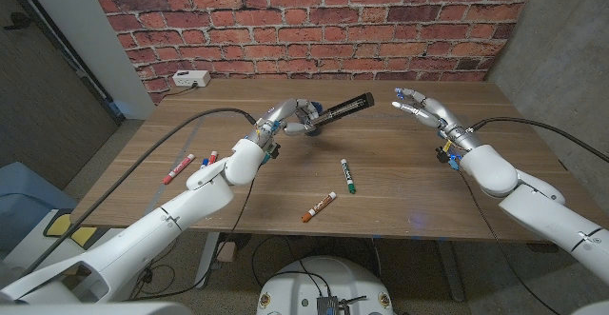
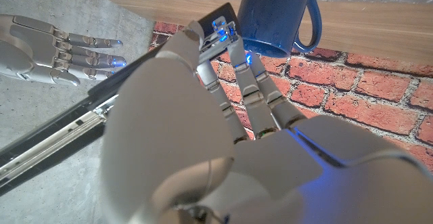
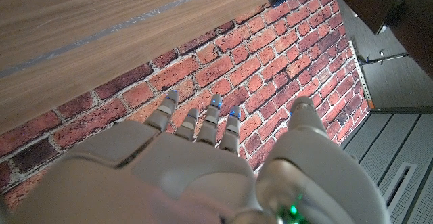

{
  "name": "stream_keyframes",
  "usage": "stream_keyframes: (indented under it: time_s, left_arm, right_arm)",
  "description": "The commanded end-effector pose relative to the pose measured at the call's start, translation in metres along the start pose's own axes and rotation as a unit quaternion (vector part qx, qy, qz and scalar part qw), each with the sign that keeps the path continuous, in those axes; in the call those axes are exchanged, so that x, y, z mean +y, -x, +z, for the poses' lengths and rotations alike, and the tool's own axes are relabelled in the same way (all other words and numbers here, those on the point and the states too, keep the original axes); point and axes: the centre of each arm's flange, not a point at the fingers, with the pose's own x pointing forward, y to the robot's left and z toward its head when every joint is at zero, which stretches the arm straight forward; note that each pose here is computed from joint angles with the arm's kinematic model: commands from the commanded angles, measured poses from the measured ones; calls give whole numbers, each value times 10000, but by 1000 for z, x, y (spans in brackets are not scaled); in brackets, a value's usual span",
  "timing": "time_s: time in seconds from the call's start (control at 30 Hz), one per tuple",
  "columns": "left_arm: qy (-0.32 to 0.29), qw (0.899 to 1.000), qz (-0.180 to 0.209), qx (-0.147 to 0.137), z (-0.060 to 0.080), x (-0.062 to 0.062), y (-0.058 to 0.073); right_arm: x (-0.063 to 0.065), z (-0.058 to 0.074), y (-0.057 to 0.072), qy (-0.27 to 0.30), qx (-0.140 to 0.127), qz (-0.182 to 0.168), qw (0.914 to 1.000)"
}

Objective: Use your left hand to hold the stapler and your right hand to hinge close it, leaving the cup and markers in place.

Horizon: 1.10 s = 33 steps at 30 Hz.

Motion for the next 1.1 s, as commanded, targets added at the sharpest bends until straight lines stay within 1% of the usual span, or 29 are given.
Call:
stream_keyframes:
  time_s: [0.03,0.13,0.47,0.77,1.03,1.1]
  left_arm:
    - [133,9999,-4,35,-3,-1,2]
    - [217,9998,-5,51,-5,-1,2]
    - [205,9998,-30,68,-7,-1,-2]
    - [261,9996,-46,56,-9,-3,-6]
    - [276,9996,-54,39,-9,-3,-9]
    - [283,9996,-65,30,-9,-3,-10]
  right_arm:
    - [7,10,1,275,-133,171,9994]
    - [8,14,0,482,-189,332,9981]
    - [12,25,-2,742,-302,508,9955]
    - [15,30,-6,890,-367,564,9938]
    - [19,41,-8,1009,-548,562,9918]
    - [22,44,-8,1036,-611,578,9911]
